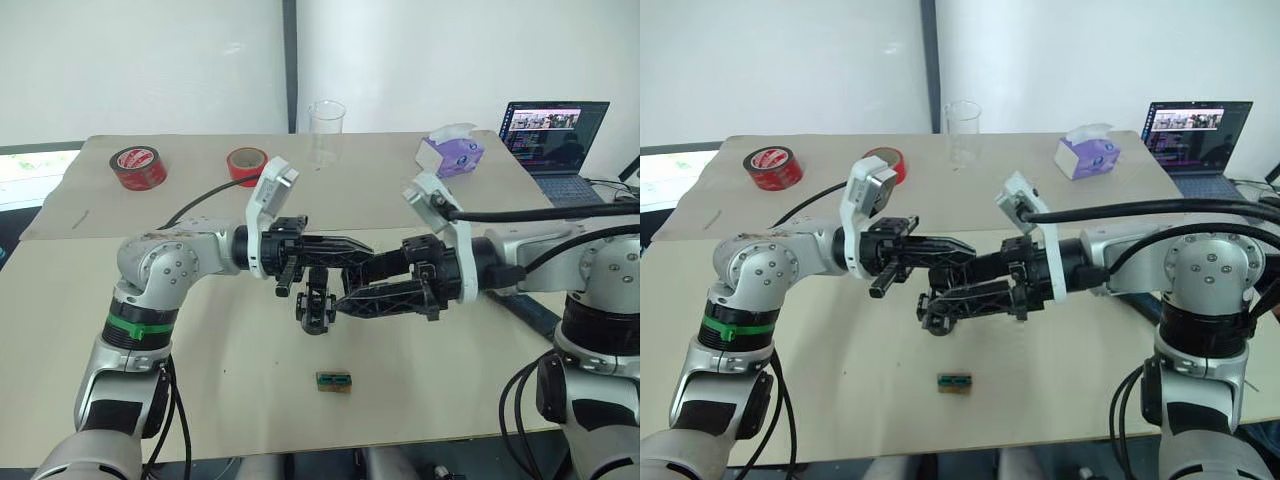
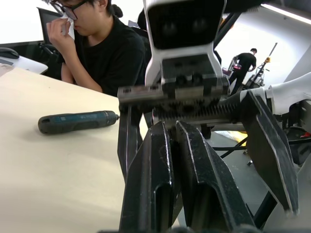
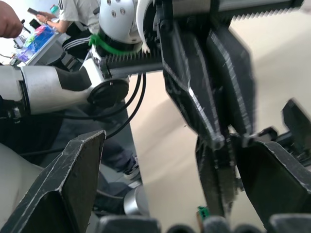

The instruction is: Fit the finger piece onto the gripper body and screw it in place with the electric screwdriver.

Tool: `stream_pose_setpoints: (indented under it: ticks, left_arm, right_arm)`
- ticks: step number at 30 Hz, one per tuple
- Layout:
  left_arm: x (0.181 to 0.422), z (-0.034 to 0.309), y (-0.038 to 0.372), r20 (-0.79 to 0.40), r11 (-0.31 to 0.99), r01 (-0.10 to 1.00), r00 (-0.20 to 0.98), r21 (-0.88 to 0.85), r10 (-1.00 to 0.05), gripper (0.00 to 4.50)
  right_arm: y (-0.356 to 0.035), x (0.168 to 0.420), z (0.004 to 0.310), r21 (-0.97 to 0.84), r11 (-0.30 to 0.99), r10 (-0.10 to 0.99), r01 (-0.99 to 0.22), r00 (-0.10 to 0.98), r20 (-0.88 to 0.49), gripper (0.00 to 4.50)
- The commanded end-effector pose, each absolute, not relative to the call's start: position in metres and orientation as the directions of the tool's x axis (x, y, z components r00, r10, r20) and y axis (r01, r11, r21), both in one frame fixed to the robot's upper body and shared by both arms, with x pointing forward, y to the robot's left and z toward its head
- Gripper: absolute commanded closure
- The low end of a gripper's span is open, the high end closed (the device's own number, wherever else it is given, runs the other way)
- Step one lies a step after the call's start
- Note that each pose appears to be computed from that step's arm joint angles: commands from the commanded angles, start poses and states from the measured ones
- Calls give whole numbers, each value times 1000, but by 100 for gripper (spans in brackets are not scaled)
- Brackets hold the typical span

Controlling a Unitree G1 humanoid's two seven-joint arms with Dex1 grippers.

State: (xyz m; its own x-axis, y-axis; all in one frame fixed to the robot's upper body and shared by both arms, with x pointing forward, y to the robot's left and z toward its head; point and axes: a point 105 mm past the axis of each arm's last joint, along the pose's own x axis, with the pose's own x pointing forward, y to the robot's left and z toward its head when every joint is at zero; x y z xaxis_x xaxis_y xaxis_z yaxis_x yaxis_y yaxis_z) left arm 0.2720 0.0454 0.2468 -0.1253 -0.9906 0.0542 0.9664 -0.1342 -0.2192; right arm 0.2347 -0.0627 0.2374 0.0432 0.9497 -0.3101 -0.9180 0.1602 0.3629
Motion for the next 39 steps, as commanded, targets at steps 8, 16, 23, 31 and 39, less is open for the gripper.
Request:
stream_pose_setpoints:
  ticks: [8,16,23,31,39]
  left_arm:
    - [265,245,49,23,-156,967,-154,-203,-988,450]
    - [261,245,52,18,-172,961,-172,-218,-985,409]
    - [254,263,86,91,-144,988,-139,-58,-986,90]
    - [275,208,150,-212,51,989,79,138,-974,0]
    - [294,126,166,-329,165,969,220,186,-918,0]
  right_arm:
    - [-63,234,245,348,216,953,-912,119,-280,293]
    - [-61,230,247,320,204,959,-925,122,-256,406]
    - [-69,241,245,229,265,955,-937,222,-196,407]
    - [-78,235,242,93,188,982,-978,184,-43,408]
    - [-90,250,213,-126,218,975,-968,223,-19,408]
